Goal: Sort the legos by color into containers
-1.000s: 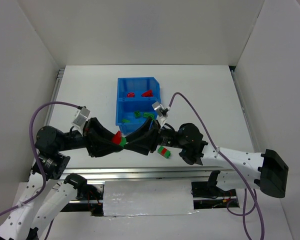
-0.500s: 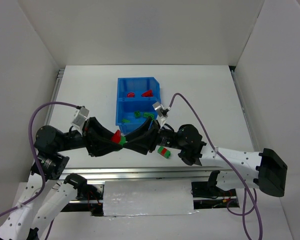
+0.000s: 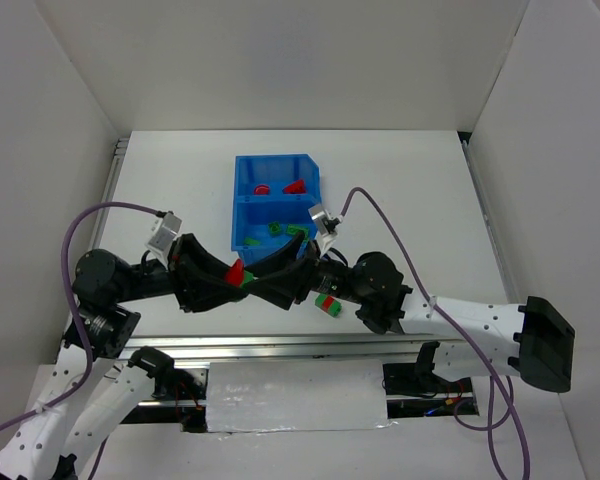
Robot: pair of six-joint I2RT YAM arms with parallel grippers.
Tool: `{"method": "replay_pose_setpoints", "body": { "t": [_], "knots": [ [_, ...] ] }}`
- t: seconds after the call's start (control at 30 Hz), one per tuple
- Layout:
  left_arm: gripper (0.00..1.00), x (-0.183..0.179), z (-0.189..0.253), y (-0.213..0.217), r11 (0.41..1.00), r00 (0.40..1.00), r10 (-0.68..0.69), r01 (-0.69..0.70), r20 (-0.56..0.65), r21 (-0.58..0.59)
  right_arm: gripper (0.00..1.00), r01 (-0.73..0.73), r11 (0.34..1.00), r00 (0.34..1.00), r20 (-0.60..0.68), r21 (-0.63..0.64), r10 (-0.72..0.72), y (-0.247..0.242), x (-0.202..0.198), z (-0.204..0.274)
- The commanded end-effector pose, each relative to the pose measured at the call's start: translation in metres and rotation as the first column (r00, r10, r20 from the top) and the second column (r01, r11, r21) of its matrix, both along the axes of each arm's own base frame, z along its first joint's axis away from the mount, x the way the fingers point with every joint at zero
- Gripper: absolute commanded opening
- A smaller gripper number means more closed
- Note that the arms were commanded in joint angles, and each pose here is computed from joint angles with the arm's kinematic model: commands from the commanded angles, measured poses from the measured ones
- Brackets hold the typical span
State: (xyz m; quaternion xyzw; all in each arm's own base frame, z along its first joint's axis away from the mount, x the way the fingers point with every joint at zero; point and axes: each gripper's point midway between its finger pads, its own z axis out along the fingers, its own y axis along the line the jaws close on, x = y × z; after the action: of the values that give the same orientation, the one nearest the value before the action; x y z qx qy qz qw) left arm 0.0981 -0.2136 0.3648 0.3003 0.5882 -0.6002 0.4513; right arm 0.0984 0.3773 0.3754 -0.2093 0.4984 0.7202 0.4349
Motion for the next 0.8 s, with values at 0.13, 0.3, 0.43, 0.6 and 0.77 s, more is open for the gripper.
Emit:
{"method": "replay_pose_setpoints", "body": {
  "t": [0.13, 0.3, 0.43, 0.6, 0.77],
  "knots": [
    [0.0, 0.002, 0.001, -0.002, 1.0, 1.0, -0.001, 0.001, 0.017, -0.002, 0.58, 0.057, 0.998, 0.998, -0.005, -0.011, -0.057, 0.0, 0.005, -0.01],
    [0.0, 0.002, 0.005, -0.002, 1.0, 1.0, 0.0, 0.0, 0.017, -0.011, 0.37, 0.031, 0.999, 0.999, 0.012, -0.018, -0.03, 0.001, 0.0, -0.011],
    [0.03, 0.006, 0.009, -0.001, 0.999, 0.999, 0.032, -0.032, 0.025, -0.012, 0.0, 0.025, 1.0, 1.0, 0.015, -0.018, -0.025, 0.001, -0.001, -0.012],
    [0.56, 0.014, 0.011, 0.001, 0.996, 0.996, 0.083, -0.083, 0.006, -0.007, 0.0, 0.012, 1.0, 0.998, 0.061, -0.012, -0.012, -0.003, -0.007, -0.011],
    [0.99, 0.015, 0.016, 0.002, 0.995, 0.995, 0.098, -0.098, 0.018, 0.0, 0.0, 0.089, 0.994, 0.995, 0.052, -0.07, -0.085, -0.002, 0.007, -0.016]
  ]
}}
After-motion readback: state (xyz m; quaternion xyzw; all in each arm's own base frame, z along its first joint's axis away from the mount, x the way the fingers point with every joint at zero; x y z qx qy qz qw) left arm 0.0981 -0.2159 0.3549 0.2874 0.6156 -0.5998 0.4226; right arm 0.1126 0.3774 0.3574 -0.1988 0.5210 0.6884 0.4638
